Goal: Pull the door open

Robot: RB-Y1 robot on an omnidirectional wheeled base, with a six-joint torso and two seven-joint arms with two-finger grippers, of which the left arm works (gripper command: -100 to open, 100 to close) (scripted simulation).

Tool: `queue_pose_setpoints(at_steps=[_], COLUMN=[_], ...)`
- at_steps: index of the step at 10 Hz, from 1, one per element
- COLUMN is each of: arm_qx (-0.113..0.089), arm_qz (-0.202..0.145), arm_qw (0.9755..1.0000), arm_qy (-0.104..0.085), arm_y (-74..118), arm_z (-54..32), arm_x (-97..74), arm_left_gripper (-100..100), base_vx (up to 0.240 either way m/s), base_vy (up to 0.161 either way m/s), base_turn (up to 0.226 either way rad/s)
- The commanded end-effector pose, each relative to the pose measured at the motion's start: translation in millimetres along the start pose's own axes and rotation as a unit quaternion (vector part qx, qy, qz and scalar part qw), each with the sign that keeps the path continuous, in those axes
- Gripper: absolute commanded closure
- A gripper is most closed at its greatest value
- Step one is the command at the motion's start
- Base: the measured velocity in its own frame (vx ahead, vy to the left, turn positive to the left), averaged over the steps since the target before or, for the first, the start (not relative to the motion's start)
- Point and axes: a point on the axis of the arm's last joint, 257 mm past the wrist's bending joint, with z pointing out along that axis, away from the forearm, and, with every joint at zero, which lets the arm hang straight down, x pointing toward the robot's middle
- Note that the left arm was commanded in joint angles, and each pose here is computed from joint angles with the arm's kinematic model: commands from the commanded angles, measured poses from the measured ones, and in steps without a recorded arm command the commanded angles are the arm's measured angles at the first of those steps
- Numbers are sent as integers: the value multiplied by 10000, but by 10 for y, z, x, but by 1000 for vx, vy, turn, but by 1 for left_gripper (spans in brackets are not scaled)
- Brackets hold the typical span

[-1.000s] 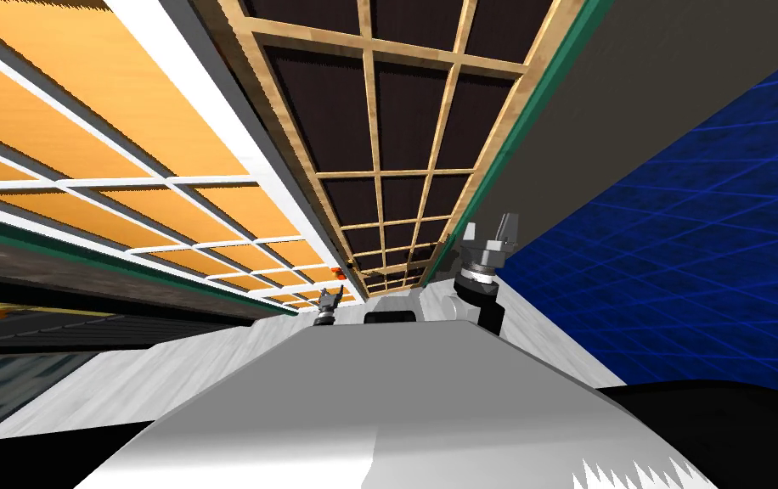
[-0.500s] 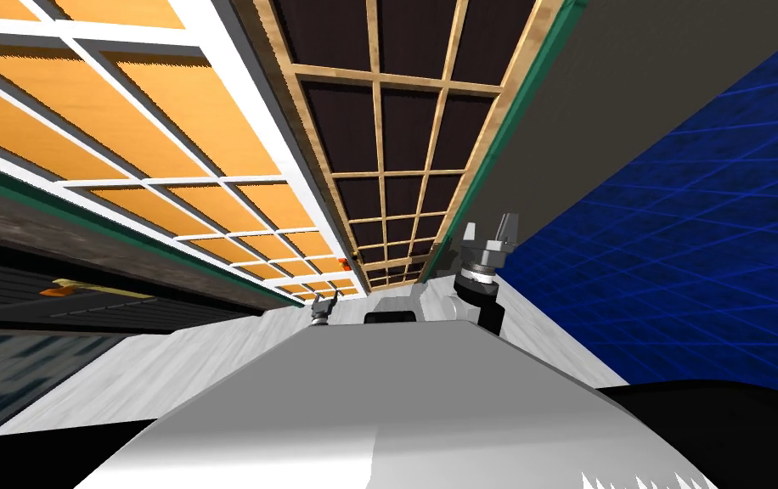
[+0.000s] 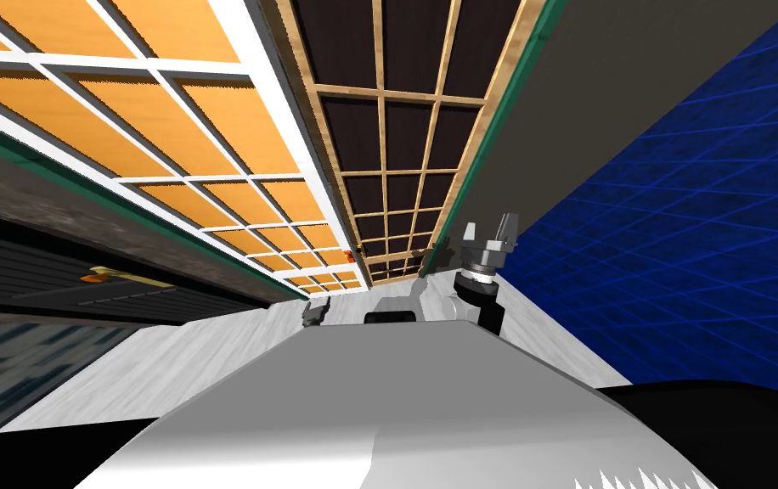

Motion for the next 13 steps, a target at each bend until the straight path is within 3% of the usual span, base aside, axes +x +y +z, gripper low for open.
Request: queue_pose_setpoints(at_steps=[1, 3, 5, 13], arm_qx=[-220, -502, -645, -462], arm_qz=[68, 69, -34, -376], arm_qw=[9996, 9984, 9977, 9978], arm_qy=[136, 249, 214, -273], arm_y=[222, 398, 369, -161], arm_z=[-66, -91, 14, 541], arm_x=[86, 168, 156, -212], arm_left_gripper=[-100, -100, -100, -100], base_vx=[-196, -155, 8, 182], base_vy=[48, 73, 61, 31], base_turn=[-62, -113, -211, -124])
